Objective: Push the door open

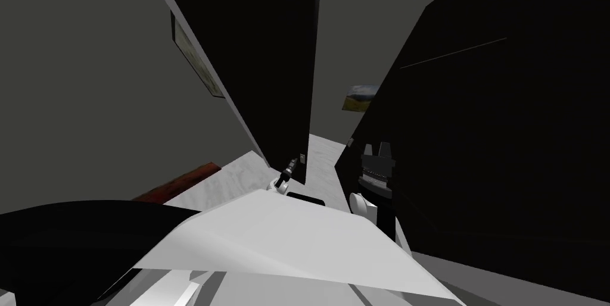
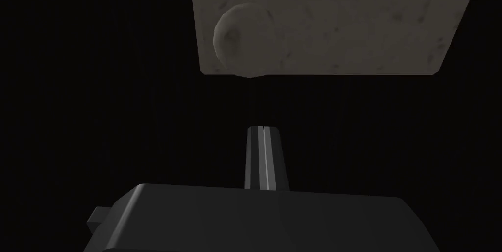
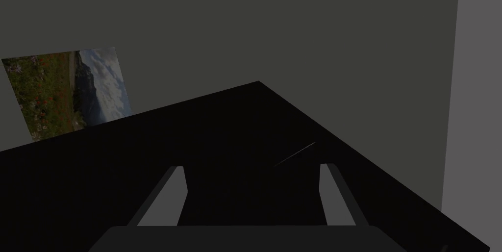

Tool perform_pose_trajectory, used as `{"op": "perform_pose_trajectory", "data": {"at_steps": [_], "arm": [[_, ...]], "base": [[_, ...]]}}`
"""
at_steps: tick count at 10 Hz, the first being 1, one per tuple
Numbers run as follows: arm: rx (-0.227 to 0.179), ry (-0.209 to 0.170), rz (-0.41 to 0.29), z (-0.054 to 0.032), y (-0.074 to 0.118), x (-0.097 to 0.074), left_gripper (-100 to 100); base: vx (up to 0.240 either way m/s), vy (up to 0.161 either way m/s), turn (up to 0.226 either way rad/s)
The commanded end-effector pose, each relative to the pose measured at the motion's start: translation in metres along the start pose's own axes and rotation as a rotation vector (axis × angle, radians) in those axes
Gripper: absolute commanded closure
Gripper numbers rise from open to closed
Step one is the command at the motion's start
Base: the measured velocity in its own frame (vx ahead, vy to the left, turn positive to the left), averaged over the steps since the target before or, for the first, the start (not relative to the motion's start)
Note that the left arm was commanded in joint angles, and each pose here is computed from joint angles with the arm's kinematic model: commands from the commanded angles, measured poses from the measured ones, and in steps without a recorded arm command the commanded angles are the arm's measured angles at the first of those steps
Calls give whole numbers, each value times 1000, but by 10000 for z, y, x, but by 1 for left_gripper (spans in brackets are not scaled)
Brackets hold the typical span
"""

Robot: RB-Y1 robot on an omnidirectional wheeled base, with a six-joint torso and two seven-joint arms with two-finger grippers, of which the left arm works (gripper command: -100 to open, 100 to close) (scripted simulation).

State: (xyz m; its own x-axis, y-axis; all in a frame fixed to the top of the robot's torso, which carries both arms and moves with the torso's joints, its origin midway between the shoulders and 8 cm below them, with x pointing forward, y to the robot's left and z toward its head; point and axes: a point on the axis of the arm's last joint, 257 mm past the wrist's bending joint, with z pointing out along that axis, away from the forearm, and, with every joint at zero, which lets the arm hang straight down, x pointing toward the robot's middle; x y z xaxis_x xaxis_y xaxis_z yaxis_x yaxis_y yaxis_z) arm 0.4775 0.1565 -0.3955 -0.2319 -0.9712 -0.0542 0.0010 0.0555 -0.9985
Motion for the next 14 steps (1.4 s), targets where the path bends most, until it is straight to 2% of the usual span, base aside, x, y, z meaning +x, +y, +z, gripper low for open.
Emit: {"op": "perform_pose_trajectory", "data": {"at_steps": [1, 6, 7, 10, 14], "arm": [[1, 2, -4, 0, -3, 10, -100], [10, 14, -44, 30, -44, 196, -100], [9, 12, -36, 19, -42, 150, -100], [9, 3, -24, -3, -31, 62, -100], [13, -6, -25, -12, -35, 47, -100]], "base": [[-173, 18, 13], [-196, 1, 21], [-76, -13, 4], [134, -46, -24], [213, -57, -22]]}}
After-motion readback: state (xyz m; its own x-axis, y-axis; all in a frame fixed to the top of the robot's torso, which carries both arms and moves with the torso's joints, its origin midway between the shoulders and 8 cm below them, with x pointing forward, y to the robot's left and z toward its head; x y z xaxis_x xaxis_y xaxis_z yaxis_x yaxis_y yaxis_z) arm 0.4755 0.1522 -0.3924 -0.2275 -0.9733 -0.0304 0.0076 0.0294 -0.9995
